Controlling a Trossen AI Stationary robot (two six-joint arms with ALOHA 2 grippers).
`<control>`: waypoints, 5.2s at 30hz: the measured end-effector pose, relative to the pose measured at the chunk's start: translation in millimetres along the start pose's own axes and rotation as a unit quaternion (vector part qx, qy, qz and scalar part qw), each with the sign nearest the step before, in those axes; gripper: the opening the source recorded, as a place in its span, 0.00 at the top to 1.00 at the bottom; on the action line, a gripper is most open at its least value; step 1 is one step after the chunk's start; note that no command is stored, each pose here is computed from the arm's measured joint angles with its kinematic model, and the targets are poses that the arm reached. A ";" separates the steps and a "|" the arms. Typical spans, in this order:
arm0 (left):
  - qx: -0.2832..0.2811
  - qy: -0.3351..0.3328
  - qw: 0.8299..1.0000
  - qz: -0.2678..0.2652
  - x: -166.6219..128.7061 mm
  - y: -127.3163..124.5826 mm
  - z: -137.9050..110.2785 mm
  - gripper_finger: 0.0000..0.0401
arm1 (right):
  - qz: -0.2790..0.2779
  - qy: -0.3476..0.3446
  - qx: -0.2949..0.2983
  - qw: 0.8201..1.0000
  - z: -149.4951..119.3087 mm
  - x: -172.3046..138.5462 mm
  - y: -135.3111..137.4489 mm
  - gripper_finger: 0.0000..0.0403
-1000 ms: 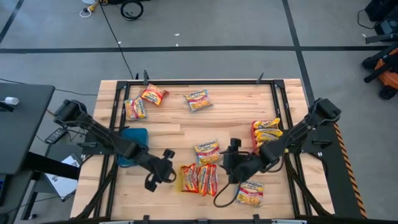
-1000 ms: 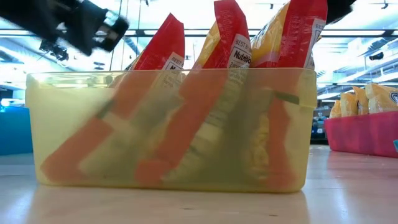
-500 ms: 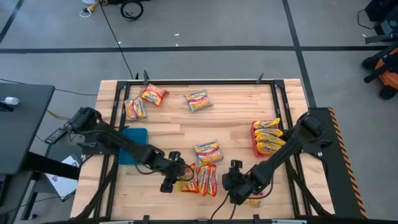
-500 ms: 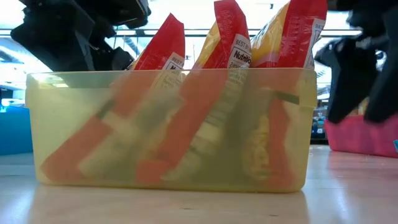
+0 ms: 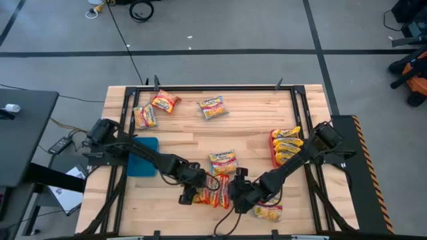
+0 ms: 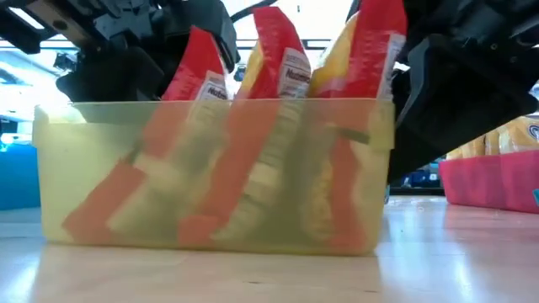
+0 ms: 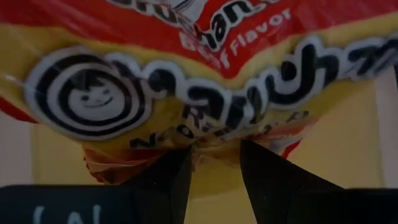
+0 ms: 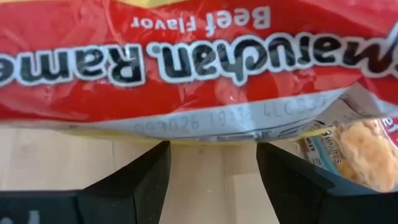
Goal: Sort Maruchan noodles
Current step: Put the red noodle pack into the yellow bin
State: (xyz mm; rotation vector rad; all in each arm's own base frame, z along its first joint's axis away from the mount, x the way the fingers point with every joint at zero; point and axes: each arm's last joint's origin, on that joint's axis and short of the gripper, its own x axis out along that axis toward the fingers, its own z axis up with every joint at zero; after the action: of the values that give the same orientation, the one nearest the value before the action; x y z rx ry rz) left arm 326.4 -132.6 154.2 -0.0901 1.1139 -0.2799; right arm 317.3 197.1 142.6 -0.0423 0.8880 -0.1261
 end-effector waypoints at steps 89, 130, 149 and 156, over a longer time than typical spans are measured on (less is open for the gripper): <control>0.039 0.067 0.983 0.166 19.6 -29.2 15.1 0.65 | 0.022 0.060 0.035 0.997 -2.2 2.7 -6.7 0.39; 0.027 -0.173 0.979 0.107 15.6 -9.5 -28.0 0.59 | 0.010 0.053 0.004 0.999 58.6 -49.9 -18.7 0.39; 0.003 -0.182 0.977 0.111 -26.4 -10.3 -25.0 0.48 | 0.019 0.075 -0.016 0.997 67.9 -101.3 -2.0 0.39; 0.004 -0.182 0.979 0.097 -52.7 -12.2 -26.3 0.48 | 0.021 0.078 -0.010 0.997 62.7 -106.0 4.7 0.39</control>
State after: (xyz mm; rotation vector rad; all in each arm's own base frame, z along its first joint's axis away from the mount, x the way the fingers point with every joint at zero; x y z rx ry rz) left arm 279.1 -128.5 191.1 -0.0238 0.7502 -0.0874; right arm 300.2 214.3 263.5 -0.0317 1.0459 -0.0816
